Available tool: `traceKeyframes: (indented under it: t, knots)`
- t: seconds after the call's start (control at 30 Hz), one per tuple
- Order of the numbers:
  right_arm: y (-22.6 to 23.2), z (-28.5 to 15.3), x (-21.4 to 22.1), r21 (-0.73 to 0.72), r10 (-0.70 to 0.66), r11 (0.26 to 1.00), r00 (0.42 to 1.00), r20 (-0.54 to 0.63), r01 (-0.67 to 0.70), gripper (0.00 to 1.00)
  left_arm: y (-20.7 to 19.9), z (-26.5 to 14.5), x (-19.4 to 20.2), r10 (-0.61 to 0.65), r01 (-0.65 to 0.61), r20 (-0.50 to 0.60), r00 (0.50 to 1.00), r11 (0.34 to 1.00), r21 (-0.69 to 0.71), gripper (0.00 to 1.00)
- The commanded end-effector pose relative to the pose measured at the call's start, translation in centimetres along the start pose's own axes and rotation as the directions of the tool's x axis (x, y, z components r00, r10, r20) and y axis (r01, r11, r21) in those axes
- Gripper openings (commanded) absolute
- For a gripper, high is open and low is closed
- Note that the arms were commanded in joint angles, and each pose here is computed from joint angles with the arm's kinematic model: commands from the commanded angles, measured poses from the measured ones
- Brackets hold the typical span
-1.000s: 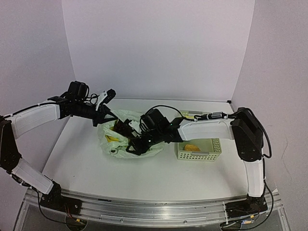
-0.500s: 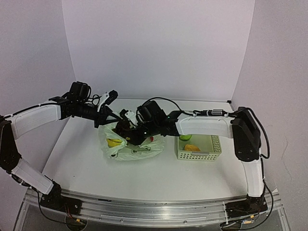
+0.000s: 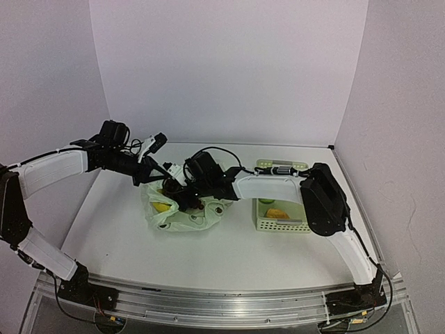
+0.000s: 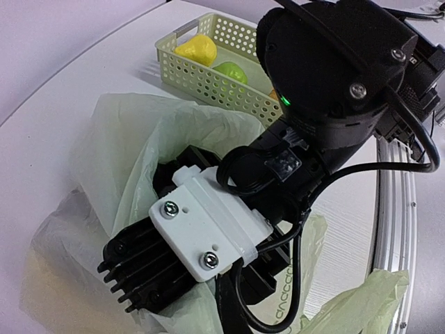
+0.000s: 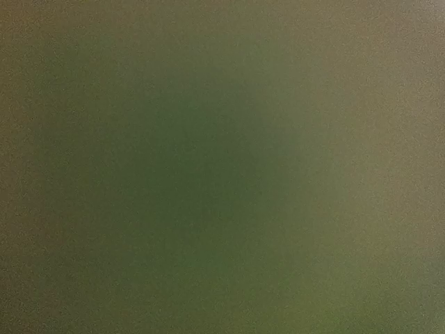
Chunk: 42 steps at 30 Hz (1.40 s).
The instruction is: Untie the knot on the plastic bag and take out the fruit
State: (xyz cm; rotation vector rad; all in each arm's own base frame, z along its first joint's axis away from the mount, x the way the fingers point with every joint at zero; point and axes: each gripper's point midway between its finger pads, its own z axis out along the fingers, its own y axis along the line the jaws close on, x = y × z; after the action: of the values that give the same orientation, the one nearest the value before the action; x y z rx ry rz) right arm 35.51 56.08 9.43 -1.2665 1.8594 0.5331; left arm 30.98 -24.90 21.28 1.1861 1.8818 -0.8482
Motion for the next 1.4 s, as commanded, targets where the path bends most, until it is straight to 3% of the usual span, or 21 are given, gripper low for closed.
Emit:
traceKeyframes:
  t: [0.0,0.23,0.43,0.63,0.7,0.8,0.93,1.17,1.37]
  knots:
    - [2.8,2.1,0.4,-0.085,-0.263,0.960,0.963,0.051,0.267,0.83,-0.5,-0.8,-4.1,0.071,-0.076,0.113,0.991,0.996,0.036,0.00]
    - [3.8,4.5,4.0,-0.166,-0.429,0.890,0.903,0.015,0.425,0.87,-0.5,-1.0,-4.3,0.070,-0.077,0.116,0.991,0.995,0.061,0.00]
    - [6.0,4.7,7.8,-0.291,-0.451,0.859,0.892,-0.040,0.421,0.78,0.2,-0.8,-4.9,0.028,-0.034,0.119,0.993,0.998,0.053,0.00]
    - [7.2,3.3,9.1,-0.306,-0.494,0.837,0.867,-0.069,0.453,0.70,4.4,-0.9,-5.3,-0.054,0.073,0.125,0.991,0.986,-0.152,0.00]
    - [6.8,3.8,9.0,-0.286,-0.485,0.848,0.871,-0.080,0.447,0.67,4.2,-0.8,-5.2,-0.053,0.071,0.126,0.991,0.987,-0.144,0.00]
    - [6.6,4.3,8.1,-0.264,-0.470,0.859,0.880,-0.069,0.438,0.57,3.6,-0.7,-4.9,-0.052,0.066,0.121,0.991,0.992,-0.110,0.00]
    - [6.9,4.0,7.3,-0.258,-0.474,0.857,0.878,-0.059,0.446,0.35,3.3,-0.8,-4.8,-0.033,0.047,0.118,0.992,0.992,-0.114,0.00]
    - [7.0,-1.4,1.2,-0.230,-0.383,0.897,0.923,0.023,0.378,0.00,4.2,-1.1,-4.4,0.002,0.018,0.111,0.994,0.984,-0.178,0.00]
    - [6.4,-6.7,-3.7,-0.182,-0.294,0.934,0.950,0.103,0.308,0.01,5.5,-2.2,-6.0,0.086,-0.043,0.139,0.987,0.958,-0.283,0.00]
